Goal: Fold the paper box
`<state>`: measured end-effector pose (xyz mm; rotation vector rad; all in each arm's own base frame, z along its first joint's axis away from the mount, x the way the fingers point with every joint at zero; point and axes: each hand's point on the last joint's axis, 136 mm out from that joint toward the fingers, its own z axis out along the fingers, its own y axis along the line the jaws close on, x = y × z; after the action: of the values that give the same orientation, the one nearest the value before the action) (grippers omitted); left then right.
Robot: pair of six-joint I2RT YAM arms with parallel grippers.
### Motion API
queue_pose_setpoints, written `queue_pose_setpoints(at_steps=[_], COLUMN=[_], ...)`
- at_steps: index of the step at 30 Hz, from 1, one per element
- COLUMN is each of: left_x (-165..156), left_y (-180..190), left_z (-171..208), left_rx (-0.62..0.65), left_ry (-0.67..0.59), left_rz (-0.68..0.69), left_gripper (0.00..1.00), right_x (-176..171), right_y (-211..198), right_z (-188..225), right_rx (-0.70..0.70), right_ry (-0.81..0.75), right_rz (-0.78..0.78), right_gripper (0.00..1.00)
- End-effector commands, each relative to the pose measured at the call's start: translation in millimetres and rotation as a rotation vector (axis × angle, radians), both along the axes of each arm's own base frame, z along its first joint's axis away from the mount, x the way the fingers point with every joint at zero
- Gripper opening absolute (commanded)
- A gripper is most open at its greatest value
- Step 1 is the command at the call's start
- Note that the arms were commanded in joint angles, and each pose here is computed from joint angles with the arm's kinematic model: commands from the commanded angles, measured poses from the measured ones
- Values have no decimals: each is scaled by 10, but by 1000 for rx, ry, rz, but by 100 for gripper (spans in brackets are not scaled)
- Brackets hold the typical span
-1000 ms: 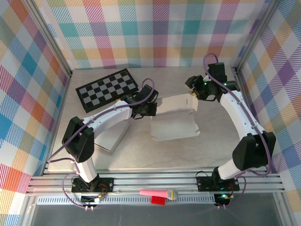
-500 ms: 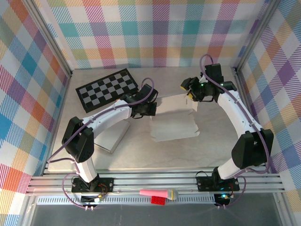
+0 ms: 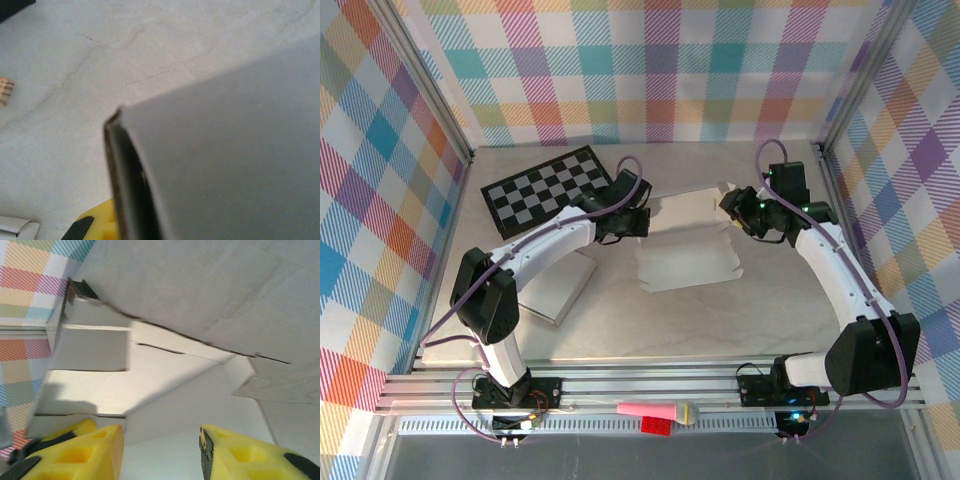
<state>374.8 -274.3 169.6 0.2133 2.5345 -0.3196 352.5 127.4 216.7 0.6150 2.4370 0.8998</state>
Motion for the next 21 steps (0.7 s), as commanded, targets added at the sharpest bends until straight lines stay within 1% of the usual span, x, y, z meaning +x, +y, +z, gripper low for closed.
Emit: queue_pose_setpoints(at_steps=[1,6,10,15,18,21], left_x=[40,59,54,51,46,43], left_y=[-3,-28,-28,-38,-41,-52], left_z=[199,232,242,253,248,231], left_rx=[-20,-28,-27,-33,-34,-35], left_ry=[-24,-25,-25,-26,-22,-17], left_rz=[-15,-21,-25,-30,-32,-35], left_gripper=[0,0,0,0,0,0], right_x=[15,125,292,395,444,468], right_y=[-53,-100,-160,-169,-148,-74], right_z=[-125,-347,-357,-458,-458,-427], right_rx=[-42,-64,-80,-100,-78,-18], right_ry=[-32,-2,-35,-36,-53,-50], right_rz=[12,17,4,13,11,10], right_gripper=[44,41,41,41,37,33])
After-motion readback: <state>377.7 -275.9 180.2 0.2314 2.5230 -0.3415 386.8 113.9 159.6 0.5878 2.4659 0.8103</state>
